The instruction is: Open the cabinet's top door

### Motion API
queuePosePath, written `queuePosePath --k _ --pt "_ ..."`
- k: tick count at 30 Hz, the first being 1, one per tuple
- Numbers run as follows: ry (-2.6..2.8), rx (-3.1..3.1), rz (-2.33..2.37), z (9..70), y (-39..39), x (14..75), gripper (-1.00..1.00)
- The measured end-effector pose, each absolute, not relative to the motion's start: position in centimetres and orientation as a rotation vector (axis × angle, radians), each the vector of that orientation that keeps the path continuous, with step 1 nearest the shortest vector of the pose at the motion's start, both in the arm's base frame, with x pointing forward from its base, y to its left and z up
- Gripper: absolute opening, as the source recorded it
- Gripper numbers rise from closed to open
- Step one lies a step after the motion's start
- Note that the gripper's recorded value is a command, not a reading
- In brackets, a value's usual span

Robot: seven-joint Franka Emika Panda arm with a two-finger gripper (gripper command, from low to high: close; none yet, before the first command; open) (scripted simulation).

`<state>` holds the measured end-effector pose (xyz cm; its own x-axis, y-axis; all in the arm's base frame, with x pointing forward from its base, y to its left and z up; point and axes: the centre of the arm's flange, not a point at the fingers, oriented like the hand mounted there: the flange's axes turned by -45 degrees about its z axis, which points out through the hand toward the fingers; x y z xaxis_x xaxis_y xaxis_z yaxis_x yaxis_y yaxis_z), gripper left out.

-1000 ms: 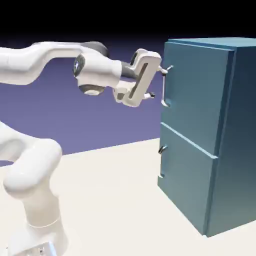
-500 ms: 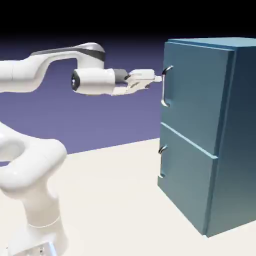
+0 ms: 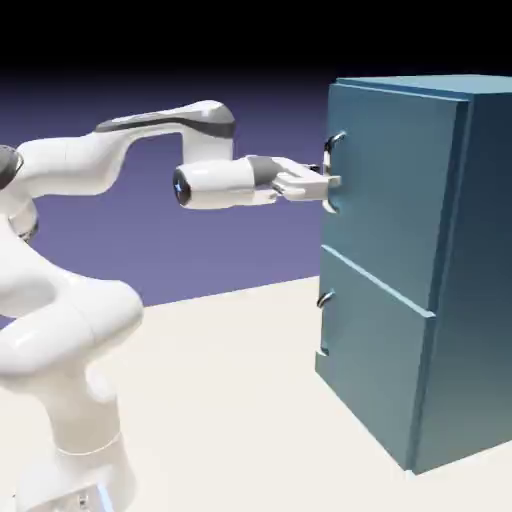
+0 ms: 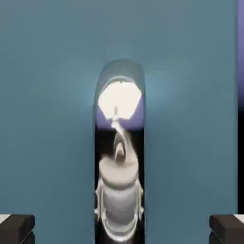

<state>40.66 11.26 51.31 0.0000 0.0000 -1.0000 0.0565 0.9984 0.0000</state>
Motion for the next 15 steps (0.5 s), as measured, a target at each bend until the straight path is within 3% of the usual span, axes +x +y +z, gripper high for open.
queuePosePath --k 15 --pt "1.552 -0.282 0.282 51.3 3.5 29.9 -1.00"
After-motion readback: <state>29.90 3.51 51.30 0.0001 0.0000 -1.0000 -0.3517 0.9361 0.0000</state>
